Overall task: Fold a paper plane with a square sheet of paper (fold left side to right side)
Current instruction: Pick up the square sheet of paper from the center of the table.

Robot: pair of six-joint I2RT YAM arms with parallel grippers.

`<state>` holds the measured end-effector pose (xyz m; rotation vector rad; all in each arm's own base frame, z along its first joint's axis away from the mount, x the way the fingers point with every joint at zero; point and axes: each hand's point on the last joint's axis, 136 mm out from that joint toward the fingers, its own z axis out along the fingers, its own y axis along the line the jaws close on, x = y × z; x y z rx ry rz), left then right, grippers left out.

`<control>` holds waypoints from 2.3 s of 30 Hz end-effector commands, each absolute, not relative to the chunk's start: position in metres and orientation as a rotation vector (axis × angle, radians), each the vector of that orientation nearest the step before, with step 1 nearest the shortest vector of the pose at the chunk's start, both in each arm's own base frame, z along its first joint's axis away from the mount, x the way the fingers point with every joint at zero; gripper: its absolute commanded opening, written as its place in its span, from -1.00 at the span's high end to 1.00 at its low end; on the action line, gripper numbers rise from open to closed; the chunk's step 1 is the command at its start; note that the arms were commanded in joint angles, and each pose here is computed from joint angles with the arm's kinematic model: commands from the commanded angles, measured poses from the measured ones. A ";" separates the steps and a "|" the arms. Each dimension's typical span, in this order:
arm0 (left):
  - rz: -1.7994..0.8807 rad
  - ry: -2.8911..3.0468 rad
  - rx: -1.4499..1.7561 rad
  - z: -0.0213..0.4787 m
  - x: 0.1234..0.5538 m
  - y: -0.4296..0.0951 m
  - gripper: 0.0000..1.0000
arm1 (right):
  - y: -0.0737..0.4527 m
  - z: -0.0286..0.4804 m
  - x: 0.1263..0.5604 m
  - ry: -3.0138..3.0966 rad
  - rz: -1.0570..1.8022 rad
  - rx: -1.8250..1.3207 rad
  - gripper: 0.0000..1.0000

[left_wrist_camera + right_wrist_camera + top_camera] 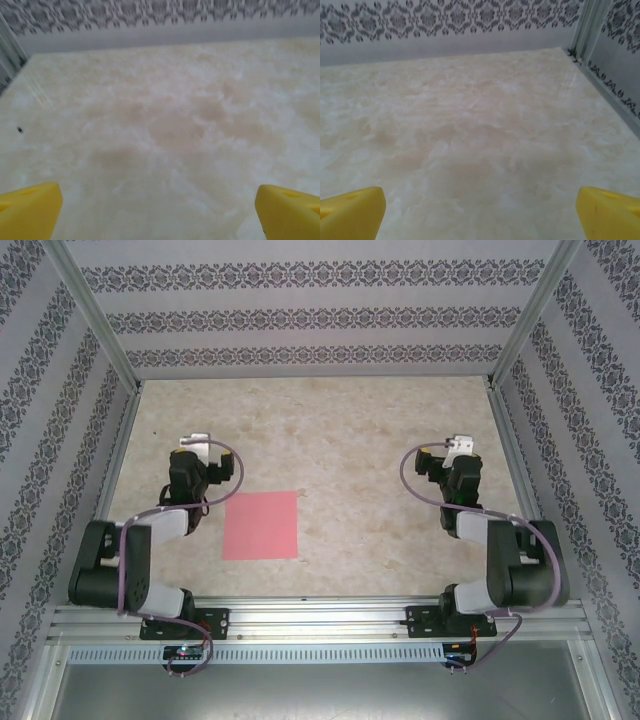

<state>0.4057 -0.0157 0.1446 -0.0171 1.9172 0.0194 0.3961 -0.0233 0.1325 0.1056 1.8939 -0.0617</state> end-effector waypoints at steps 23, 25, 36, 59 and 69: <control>-0.602 2.778 -0.452 0.052 0.247 -0.131 -0.29 | 0.299 0.105 0.330 2.417 0.498 -0.099 -0.45; -0.589 2.812 -0.449 0.047 0.239 -0.131 -0.22 | 0.315 0.095 0.328 2.442 0.502 -0.125 -0.45; -0.535 2.905 -0.428 0.034 0.206 -0.125 -0.23 | 0.371 0.059 0.324 2.543 0.463 -0.246 -0.48; -0.487 2.925 -0.466 0.009 0.199 -0.118 -0.19 | 0.408 0.011 0.280 2.716 0.492 -0.354 -0.55; -0.480 2.933 -0.468 0.002 0.198 -0.118 -0.15 | 0.415 0.011 0.260 2.736 0.542 -0.399 -0.45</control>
